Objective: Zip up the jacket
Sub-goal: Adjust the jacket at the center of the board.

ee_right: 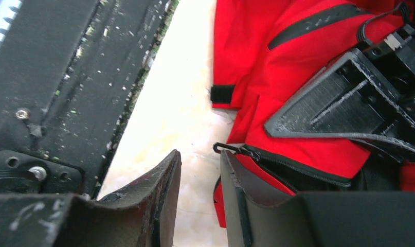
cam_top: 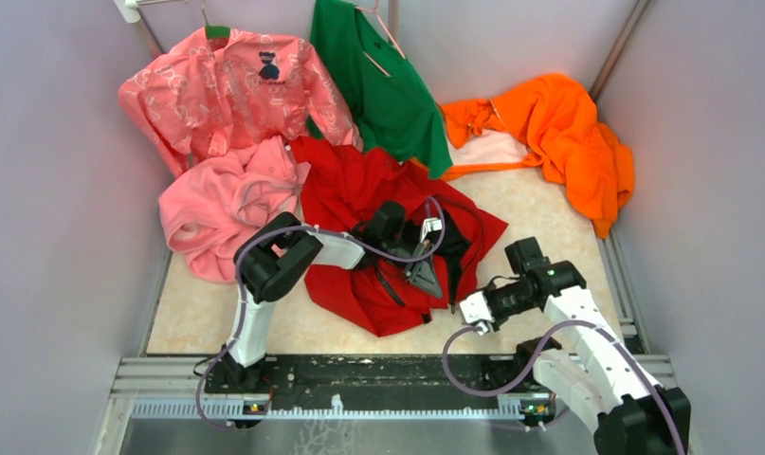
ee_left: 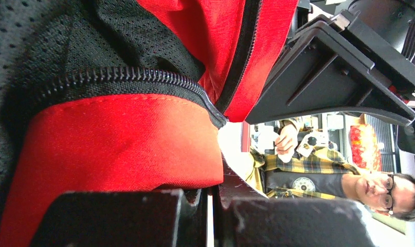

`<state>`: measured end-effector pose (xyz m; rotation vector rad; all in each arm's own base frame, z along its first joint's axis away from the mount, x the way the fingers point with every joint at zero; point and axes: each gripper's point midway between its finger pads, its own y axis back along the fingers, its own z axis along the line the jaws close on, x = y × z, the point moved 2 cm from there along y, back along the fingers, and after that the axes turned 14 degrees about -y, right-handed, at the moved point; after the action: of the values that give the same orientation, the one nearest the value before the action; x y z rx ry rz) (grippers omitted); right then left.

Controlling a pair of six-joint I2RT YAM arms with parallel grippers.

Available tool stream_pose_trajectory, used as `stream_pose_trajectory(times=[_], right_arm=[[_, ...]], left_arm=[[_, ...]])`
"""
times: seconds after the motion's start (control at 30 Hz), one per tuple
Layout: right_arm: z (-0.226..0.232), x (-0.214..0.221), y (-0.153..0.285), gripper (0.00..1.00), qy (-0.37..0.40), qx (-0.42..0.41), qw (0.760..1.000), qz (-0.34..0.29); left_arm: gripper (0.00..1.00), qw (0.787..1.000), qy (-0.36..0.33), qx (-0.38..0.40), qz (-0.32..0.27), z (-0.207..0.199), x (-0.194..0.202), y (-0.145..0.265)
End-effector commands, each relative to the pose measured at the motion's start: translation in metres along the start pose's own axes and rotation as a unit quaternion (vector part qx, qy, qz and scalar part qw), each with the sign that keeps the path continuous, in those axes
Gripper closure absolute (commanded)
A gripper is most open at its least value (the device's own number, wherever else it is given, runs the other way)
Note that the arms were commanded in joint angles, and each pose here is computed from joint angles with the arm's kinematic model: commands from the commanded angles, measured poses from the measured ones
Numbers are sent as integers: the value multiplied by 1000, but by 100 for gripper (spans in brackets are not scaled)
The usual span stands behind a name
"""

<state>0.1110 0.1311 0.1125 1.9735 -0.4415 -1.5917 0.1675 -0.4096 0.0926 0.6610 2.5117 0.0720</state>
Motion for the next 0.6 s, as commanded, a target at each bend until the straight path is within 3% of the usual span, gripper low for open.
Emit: stream_pose_trajectory(times=[0.0,0.07,0.43,0.57], right_arm=[[8,-25,2,64,5,-18,998,-52],[11,-24,-1,63,5,-26,998,-60],[9,15,-10,70,-38,-15,999,21],[0,17,-14,69,-77,7,997,13]], left_arm=[[100,1000,-22,8,1,-4,-8,1],[100,1000,-22,9,2,-5,-9,0],[100,1000,-24,11,-2,-9,-13,0],[100,1000,-25,12,-6,-10,-14,-2]])
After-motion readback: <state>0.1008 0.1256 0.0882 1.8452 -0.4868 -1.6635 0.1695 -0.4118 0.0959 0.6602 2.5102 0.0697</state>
